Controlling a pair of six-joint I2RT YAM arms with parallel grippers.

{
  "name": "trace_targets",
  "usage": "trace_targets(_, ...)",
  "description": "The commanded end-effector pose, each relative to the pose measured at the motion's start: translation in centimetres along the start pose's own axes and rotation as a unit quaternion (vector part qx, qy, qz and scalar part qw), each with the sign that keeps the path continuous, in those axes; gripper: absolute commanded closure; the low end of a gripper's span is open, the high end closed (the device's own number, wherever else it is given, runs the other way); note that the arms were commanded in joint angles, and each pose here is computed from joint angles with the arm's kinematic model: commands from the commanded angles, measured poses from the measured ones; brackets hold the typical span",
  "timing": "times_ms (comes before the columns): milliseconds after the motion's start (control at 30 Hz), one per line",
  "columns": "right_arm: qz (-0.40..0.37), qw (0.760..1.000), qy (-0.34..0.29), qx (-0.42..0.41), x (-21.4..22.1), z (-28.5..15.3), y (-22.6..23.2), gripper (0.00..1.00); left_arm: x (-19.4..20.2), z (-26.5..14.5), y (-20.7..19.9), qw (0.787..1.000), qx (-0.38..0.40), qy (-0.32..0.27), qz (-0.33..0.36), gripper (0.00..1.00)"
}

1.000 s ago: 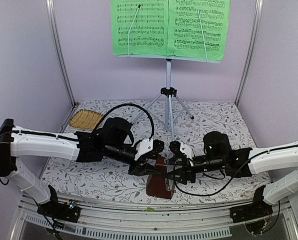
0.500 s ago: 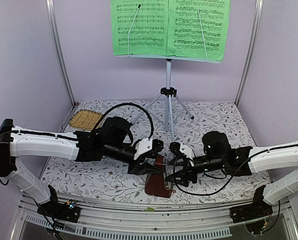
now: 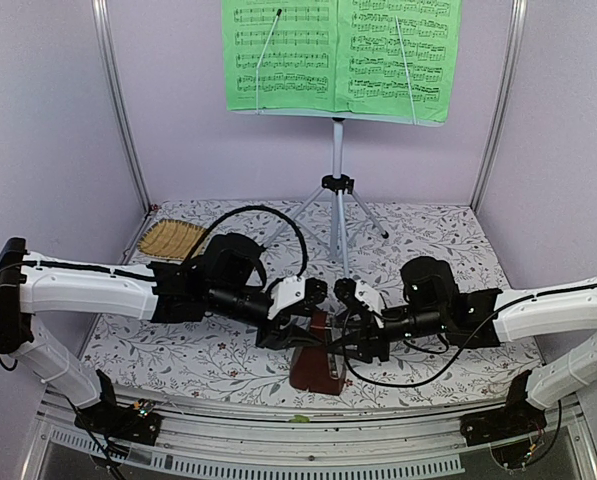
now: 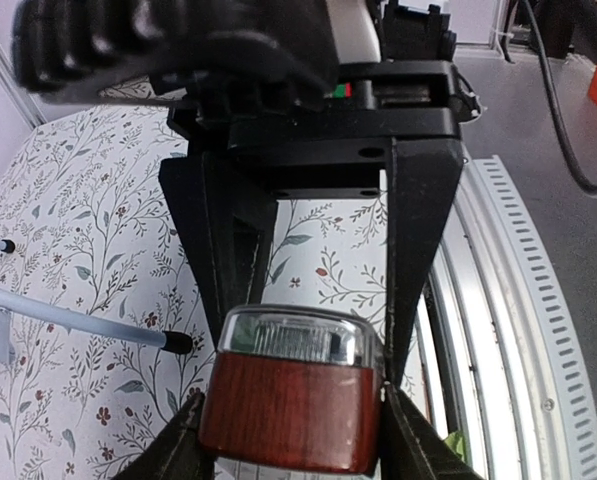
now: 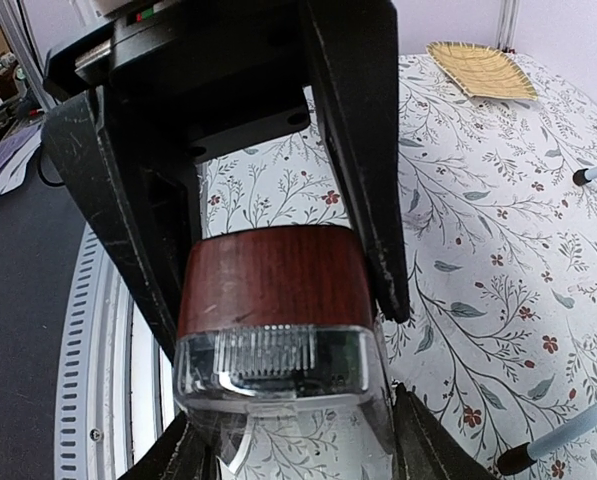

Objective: Set up the instrument practice props

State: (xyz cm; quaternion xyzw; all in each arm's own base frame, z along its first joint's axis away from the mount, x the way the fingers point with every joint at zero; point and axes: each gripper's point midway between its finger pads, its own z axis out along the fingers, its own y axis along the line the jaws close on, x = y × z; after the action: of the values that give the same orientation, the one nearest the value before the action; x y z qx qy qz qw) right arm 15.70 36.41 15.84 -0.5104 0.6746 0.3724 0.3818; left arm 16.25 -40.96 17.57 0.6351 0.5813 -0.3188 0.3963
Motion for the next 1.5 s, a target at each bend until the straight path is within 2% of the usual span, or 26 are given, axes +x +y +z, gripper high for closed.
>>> trace_targets(0, 0.023, 1.0, 0.014, 0.013, 1.5, -0.8, -0.2, 0.66, 1.8, -0.8, 1.1, 0.999, -0.033, 0.033, 0.02, 0.99)
trace_targets(100, 0.027, 0.999, 0.008, 0.019, 1.9, -1.1, -0.3, 0.68, 1.8, -1.0, 1.3, 0.998, -0.041, 0.036, 0.023, 1.0)
trace_targets(433, 0.043, 0.999, -0.018, 0.014, 2.0, -1.6, -0.2, 0.66, 1.5, -1.4, 1.6, 0.998, -0.043, 0.033, 0.026, 1.0)
trace_targets(700, 0.054, 0.996, -0.067, 0.013, -2.8, -2.5, -0.2, 0.69, 1.0, -0.5, 1.2, 0.999, -0.023, 0.031, 0.007, 0.99)
trace_targets(900, 0.059, 0.992, -0.103, 0.041, -5.6, -4.3, -0.7, 0.69, 0.5, -0.4, 1.0, 1.0, -0.024, 0.016, -0.012, 0.98)
trace_targets(1067, 0.098, 0.986, -0.072, 0.115, -4.4, -5.6, -3.0, 0.7, -0.2, -0.7, 1.7, 0.998, -0.053, 0.004, -0.019, 0.97)
trace_targets(1300, 0.192, 0.948, -0.038, 0.25, -1.1, -9.8, -8.0, 0.7, -0.8, -0.9, 2.6, 0.996, -0.078, -0.009, -0.03, 0.97)
trace_targets(1467, 0.291, 0.89, 0.003, 0.351, 3.5, -13.2, -13.2, 0.69, -1.1, -0.7, 2.8, 0.996, -0.08, -0.016, -0.036, 0.95)
